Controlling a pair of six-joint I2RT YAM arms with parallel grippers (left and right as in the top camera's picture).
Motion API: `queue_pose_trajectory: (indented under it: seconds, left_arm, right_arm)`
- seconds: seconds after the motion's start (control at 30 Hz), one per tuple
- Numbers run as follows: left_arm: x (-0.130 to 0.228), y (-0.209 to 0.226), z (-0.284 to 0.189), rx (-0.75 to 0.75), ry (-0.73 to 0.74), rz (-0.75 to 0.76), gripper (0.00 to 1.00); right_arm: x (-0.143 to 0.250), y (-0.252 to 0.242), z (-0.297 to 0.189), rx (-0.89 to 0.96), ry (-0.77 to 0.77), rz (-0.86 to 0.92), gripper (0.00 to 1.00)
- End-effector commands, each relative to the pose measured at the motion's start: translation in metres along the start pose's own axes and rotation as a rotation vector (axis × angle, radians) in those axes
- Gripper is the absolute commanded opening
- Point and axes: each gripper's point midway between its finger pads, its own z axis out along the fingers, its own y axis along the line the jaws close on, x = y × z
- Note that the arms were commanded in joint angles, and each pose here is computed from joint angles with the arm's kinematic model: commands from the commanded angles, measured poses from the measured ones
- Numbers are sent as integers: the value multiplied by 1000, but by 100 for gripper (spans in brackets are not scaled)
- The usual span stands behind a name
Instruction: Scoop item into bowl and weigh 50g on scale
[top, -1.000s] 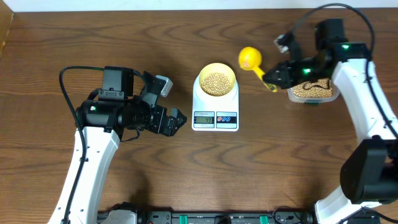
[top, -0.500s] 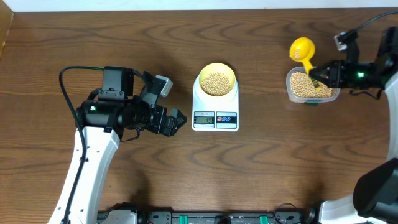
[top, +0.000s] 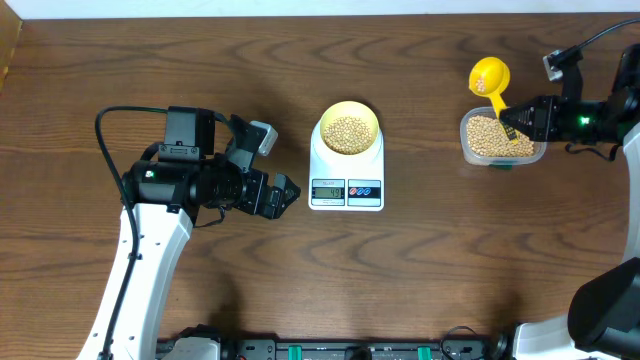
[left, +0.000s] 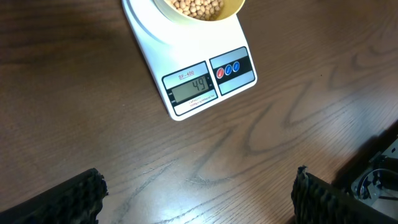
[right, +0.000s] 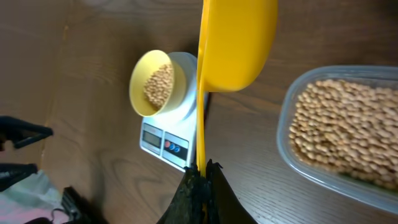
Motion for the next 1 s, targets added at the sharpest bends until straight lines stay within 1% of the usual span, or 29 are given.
queue_pose_trajectory:
  seconds: [0.0,0.27,0.43,0.7,0.87,0.97]
  left_arm:
    - [3,4,1,-9,10,-5,98]
    - [3,3,1,-8,10,-5,98]
    - [3,4,1,-9,10,-5,98]
    - [3,4,1,-9,10,-5,98]
    - [3,4,1,-9,10,-5,98]
    - [3,4,1,-9,10,-5,98]
  right_arm:
    - [-10,34,4,-108,-26,-78,1]
    - [-11,91,47,-200,18,-280,1]
    - [-1,127,76,-222,62,-406,1]
    - [17,141,101,-143,134,-493,1]
    - [19,137,113,-83,148,-527,1]
    - [22,136,121,-85,165,-526,1]
